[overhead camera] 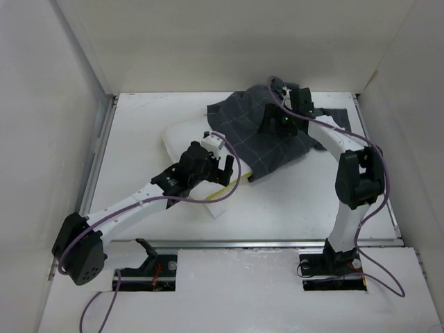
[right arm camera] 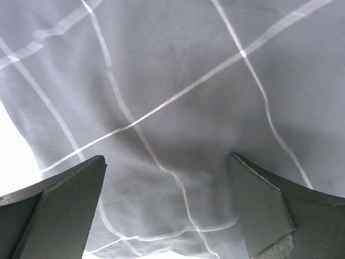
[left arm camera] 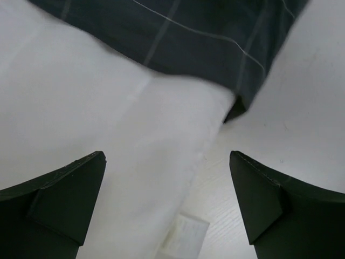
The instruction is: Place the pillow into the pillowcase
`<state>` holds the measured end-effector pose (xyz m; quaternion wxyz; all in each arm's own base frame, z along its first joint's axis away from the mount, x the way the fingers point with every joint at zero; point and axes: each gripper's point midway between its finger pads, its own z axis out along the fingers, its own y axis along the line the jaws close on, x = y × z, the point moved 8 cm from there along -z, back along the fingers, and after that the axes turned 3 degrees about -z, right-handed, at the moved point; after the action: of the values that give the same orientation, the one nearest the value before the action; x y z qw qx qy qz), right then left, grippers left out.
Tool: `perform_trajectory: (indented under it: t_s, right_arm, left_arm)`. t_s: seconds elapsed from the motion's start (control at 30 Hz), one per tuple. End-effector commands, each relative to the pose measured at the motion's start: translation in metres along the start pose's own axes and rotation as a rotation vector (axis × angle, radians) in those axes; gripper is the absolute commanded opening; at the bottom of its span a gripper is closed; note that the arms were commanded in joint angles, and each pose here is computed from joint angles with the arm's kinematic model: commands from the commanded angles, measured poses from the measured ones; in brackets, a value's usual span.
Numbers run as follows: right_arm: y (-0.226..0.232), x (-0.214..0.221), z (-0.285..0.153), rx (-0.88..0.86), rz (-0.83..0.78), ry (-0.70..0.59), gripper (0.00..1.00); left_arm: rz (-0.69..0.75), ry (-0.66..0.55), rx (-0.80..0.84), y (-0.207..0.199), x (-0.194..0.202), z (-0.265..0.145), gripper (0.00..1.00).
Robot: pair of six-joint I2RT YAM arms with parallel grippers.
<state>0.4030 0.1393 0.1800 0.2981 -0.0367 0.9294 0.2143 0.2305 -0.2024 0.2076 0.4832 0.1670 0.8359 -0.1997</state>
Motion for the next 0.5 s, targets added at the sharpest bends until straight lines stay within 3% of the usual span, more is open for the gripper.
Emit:
perform_trajectory:
  t_s: [0.0,0.17,0.43,0.47]
  right_arm:
    - [0.02,-0.062,-0.021,-0.082,-0.153,-0.22,1.0]
    - [0.023,-0.047,-0.059,-0.048,-0.189,-0.261,1.0]
    - [0.008,0.044,-0.066,-0.104,-0.175,-0.057,1.0]
    - [0.007,0.051,-0.066,-0.115,-0.183,-0.05,1.0]
  left_arm:
    - [0.096,0.021,-0.004,-0.009,0.0,-0.004,1.0]
    - [0.175,0.129,-0.167,-0.002,0.026,0.007,1.0]
    - [0.337,0.252,-0.401,0.007,0.048,0.064,1.0]
    - [0.359,0.261,-0.438,0.01,0.05,0.07,0.91]
